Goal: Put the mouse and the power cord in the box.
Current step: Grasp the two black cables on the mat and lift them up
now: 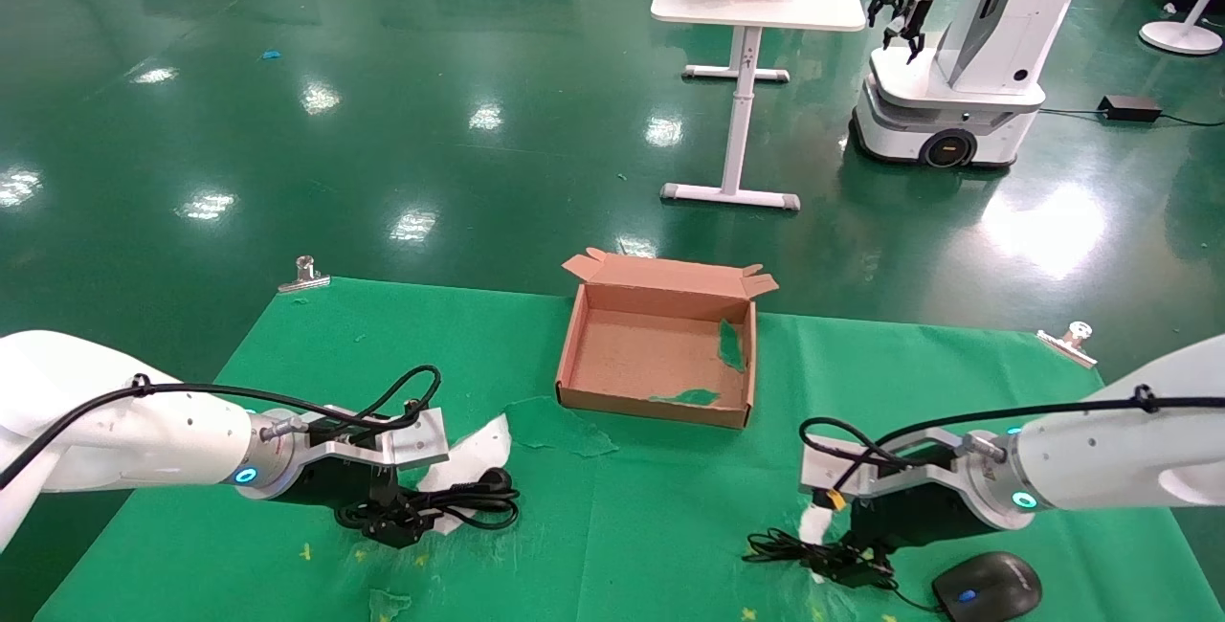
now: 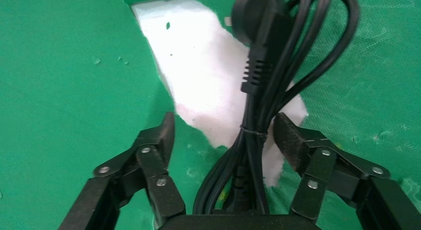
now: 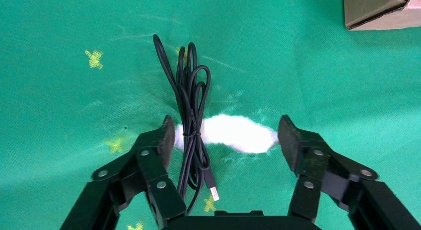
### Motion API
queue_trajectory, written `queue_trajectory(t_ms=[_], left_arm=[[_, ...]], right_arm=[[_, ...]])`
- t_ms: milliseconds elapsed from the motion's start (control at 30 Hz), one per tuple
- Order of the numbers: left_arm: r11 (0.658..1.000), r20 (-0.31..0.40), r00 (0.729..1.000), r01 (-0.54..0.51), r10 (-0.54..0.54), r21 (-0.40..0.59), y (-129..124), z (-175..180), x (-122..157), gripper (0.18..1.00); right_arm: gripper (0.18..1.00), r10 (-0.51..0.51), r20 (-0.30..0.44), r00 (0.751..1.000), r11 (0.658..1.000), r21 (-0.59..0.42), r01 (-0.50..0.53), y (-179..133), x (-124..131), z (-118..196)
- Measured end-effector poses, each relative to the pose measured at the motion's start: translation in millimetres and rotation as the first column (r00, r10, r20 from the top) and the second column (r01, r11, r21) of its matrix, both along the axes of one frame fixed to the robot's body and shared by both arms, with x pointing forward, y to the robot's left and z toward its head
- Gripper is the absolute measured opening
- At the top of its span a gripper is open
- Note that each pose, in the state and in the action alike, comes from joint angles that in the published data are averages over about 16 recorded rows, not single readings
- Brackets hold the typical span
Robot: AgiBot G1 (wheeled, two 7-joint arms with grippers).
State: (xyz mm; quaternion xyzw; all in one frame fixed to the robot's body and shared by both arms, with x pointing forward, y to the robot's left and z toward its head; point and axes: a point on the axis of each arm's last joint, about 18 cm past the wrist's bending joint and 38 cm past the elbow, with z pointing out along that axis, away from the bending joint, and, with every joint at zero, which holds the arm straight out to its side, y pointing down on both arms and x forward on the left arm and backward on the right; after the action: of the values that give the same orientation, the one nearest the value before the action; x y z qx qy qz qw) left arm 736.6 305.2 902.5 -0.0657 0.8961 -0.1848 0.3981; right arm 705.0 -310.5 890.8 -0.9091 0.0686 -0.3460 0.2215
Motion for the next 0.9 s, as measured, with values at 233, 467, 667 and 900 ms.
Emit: queue_trajectory(t_ms=[233,467,667,900], left_arm=[[1.0,0.0,1.0,0.0,0.0,0.0,-0.1,0.0,-0.1,0.645],[1.0,0.0,1.0,0.0,0.0,-0.001,-0.1,0.0,-0.1,0.471],[1.0,0.001,1.0,0.001,-0.001,-0.003,-0.2,0.2,-0.1,0.359],[1.0,0.003,1.0,0.002,-0.002,-0.007,-0.4,2.2,-0.3,0.285]], right_arm=[[0.702,0.002,0.0,1.0,1.0,0.001,-0.002,0.1,-0.5,0.0],[0.527,0.003,0.001,1.0,1.0,0.001,-0.003,0.2,-0.7,0.1],[0.398,0.004,0.001,1.0,1.0,0.001,-0.004,0.3,-0.9,0.2],[0.288,0.003,0.004,1.0,1.0,0.005,-0.003,-0.3,-1.0,1.8]])
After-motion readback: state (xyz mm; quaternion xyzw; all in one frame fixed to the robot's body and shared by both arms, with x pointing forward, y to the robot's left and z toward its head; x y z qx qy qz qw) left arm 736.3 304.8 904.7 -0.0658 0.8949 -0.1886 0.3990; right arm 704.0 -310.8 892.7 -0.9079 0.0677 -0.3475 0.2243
